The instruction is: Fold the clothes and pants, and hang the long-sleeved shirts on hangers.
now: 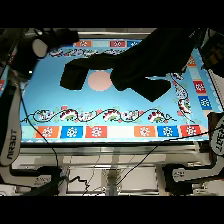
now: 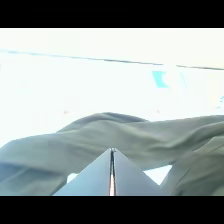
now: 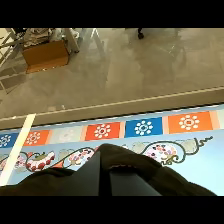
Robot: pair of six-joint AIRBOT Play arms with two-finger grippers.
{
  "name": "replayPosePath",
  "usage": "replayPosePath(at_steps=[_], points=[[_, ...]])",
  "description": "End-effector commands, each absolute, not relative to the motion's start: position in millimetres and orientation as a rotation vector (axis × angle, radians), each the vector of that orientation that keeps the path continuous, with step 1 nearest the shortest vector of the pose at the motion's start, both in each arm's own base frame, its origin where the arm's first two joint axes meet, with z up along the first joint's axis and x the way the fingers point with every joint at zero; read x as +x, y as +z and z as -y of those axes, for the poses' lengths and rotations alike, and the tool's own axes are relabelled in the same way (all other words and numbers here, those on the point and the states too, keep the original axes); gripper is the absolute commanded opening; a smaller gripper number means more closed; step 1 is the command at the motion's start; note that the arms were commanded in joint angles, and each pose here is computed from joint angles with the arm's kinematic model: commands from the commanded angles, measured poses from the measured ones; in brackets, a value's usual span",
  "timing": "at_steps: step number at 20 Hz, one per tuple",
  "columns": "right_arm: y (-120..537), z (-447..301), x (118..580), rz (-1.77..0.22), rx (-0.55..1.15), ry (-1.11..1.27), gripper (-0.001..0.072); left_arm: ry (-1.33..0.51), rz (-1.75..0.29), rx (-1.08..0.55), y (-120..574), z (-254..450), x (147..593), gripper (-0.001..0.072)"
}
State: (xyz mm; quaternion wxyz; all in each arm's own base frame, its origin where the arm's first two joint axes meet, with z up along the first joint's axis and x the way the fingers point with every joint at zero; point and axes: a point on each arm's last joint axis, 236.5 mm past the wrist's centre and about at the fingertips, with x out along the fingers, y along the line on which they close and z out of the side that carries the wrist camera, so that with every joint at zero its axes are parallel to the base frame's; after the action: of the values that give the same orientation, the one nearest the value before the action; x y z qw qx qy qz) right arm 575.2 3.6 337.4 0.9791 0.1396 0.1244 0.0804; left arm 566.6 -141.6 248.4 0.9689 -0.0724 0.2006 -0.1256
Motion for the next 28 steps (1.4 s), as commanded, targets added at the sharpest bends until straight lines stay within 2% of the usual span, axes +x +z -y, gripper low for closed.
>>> replayPosePath(at_steps=[1, 3, 5, 6, 7, 11, 15, 22, 28], points=[[332, -8, 573, -0.278, 0.288, 0.172, 0.0025, -0.287, -0.593, -0.160, 221, 148, 534, 0.0013], [330, -11, 572, -0.291, 0.293, 0.182, 0.0025, -0.476, -0.769, -0.281, 170, 226, 514, 0.0013], [329, -13, 571, -0.296, 0.300, 0.189, 0.0025, -0.643, -0.874, -0.311, 123, 307, 493, 0.0019], [328, -13, 571, -0.300, 0.300, 0.191, 0.0026, -0.710, -0.924, -0.315, 96, 348, 480, 0.0214], [326, -14, 571, -0.307, 0.299, 0.191, 0.0026, -0.767, -0.983, -0.320, 68, 387, 461, 0.0720], [319, -16, 568, -0.341, 0.296, 0.200, 0.0026, -0.880, -1.076, -0.343, -9, 493, 399, 0.0706], [290, -46, 550, -0.492, 0.298, 0.278, 0.0025, -0.872, -1.132, -0.404, -50, 526, 380, 0.0697], [283, -144, 536, -0.521, 0.212, 0.428, 0.0025, -0.782, -1.071, -0.609, -55, 544, 418, 0.0696], [298, -165, 522, -0.506, 0.246, 0.493, 0.0026, -0.707, -1.080, -0.775, -67, 562, 442, 0.0686]])
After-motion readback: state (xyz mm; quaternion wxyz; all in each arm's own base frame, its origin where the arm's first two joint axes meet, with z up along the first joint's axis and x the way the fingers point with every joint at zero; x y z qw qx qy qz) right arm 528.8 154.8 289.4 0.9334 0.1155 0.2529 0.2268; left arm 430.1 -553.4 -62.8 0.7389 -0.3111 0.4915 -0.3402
